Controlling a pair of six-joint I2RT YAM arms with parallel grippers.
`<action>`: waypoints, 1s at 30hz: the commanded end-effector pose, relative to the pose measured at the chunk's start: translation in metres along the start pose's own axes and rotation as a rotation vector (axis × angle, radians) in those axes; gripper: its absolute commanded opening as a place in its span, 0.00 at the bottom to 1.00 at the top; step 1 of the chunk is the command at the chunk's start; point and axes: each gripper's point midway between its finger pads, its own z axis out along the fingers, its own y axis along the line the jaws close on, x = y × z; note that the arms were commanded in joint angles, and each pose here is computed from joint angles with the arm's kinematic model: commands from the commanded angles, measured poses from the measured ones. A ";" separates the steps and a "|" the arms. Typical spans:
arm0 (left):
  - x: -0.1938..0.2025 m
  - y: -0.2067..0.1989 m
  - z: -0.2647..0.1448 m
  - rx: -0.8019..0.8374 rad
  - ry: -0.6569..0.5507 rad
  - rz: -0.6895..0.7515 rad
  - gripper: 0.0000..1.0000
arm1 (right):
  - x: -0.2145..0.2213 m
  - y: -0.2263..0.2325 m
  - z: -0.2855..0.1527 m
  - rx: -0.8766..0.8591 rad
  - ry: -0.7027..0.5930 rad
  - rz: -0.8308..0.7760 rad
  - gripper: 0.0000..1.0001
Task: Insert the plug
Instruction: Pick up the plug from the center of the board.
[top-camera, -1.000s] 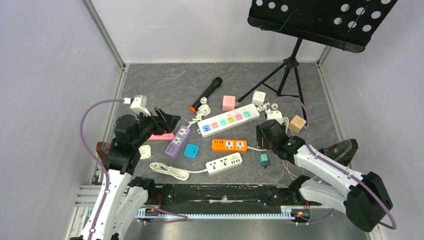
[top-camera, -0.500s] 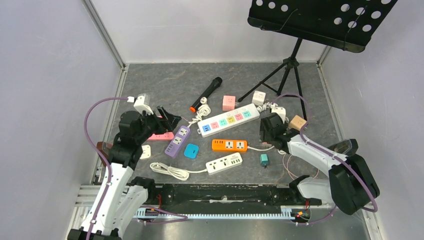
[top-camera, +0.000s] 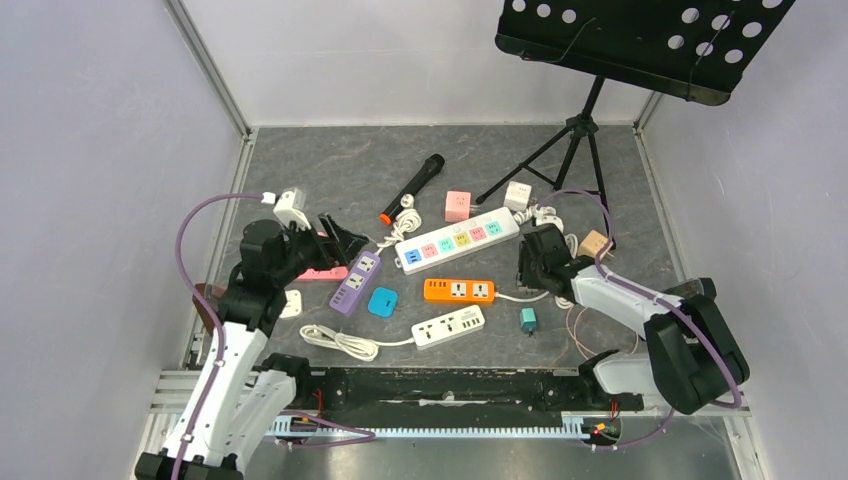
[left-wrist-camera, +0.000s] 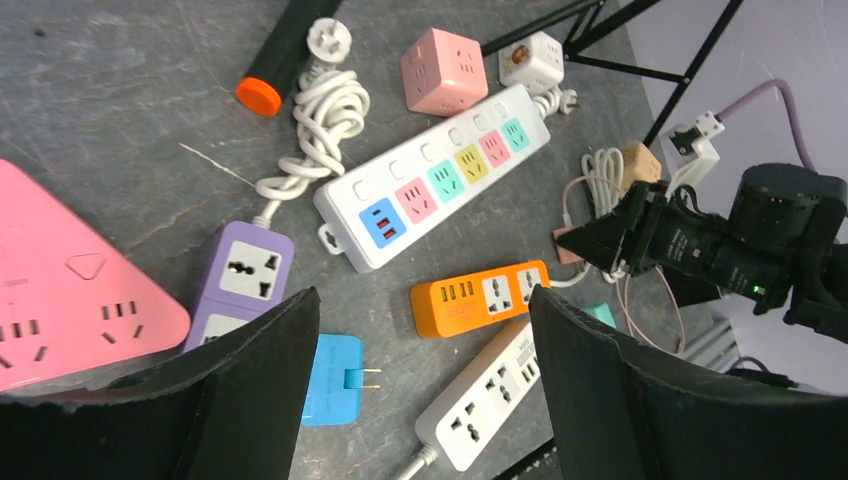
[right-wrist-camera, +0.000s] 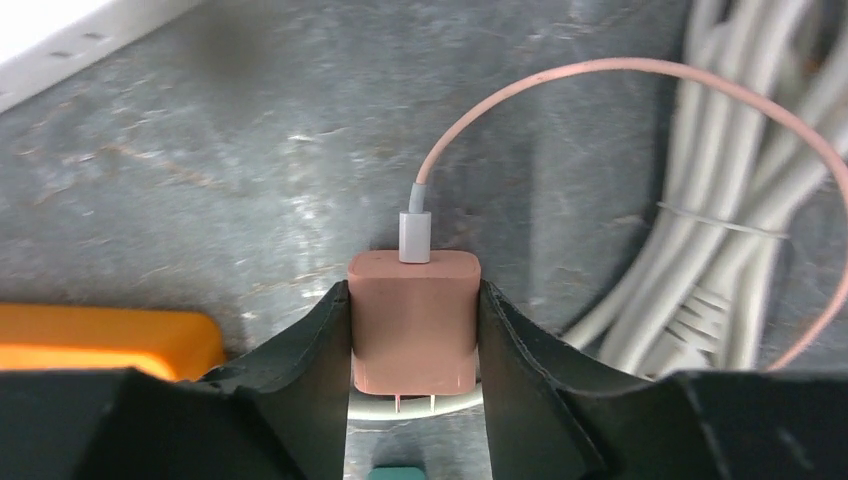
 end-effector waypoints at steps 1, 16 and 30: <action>-0.001 -0.031 0.001 0.146 0.045 -0.032 0.82 | -0.030 0.045 -0.016 -0.243 -0.090 0.018 0.28; 0.040 -0.134 0.051 0.423 0.074 0.110 0.80 | -0.120 0.148 -0.156 -0.946 -0.434 0.351 0.31; 0.042 -0.196 0.091 0.399 -0.131 0.289 0.79 | -0.150 0.144 -0.201 -1.025 -0.436 0.748 0.31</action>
